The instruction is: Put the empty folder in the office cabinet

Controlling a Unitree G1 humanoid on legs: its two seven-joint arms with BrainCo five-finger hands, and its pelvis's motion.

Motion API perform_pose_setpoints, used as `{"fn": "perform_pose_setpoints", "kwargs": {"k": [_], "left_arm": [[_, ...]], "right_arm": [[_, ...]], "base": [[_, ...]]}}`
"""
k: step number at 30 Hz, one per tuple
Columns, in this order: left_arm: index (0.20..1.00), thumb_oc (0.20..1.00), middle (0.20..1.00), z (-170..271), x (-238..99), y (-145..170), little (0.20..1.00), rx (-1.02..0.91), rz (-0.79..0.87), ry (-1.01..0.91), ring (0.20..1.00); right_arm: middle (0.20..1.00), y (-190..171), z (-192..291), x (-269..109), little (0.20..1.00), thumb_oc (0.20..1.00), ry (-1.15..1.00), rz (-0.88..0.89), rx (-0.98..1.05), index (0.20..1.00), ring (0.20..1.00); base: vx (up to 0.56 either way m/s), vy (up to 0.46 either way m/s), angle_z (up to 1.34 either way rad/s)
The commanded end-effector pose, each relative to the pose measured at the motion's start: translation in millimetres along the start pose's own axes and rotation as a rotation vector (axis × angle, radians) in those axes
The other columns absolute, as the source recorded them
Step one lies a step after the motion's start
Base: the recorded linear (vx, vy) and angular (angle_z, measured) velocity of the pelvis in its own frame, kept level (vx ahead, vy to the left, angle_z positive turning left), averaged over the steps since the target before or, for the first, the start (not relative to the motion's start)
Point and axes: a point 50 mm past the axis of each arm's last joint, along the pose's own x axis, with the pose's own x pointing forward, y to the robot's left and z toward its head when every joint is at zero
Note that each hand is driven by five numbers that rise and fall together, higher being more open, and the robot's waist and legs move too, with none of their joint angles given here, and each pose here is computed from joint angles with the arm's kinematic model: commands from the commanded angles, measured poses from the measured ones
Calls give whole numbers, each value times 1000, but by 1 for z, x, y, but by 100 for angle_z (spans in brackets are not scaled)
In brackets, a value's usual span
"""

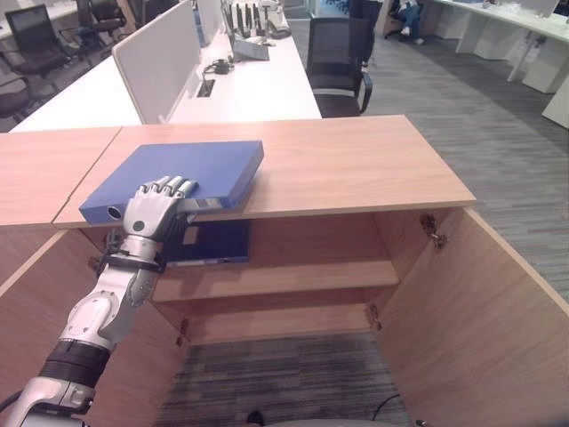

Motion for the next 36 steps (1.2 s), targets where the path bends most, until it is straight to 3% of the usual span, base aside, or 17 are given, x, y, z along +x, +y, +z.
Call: {"fn": "perform_pose_setpoints", "kwargs": {"k": [1,4,13,14,27,36], "left_arm": [[200,200,200,3,26,46,200,-153,250,1,200],[200,200,200,16,30,82,200,-236,404,-76,200],[200,200,200,24,30,140,200,-372,604,-191,200],[200,200,200,28,26,148,200,-501,616,-236,200],[200,200,200,8,7,162,200,-1184,491,-353,200],[200,200,200,0,-5,146,200,-1399,349,-317,200]], "right_arm": [[1000,6,24,6,1000,1000,-49,-4,38,1000,1000],[1000,10,24,6,1000,1000,-45,14,42,1000,1000],[1000,11,25,7,1000,1000,-29,39,18,1000,1000],[1000,10,24,7,1000,1000,-22,42,18,1000,1000],[1000,0,23,6,1000,1000,-1,43,-14,1000,1000],[1000,0,29,7,1000,1000,-15,55,-34,1000,1000]], "base": [[1,-24,9],[-2,-23,9],[1,-26,9],[3,-10,23],[-3,-4,7],[-5,3,3]]}}
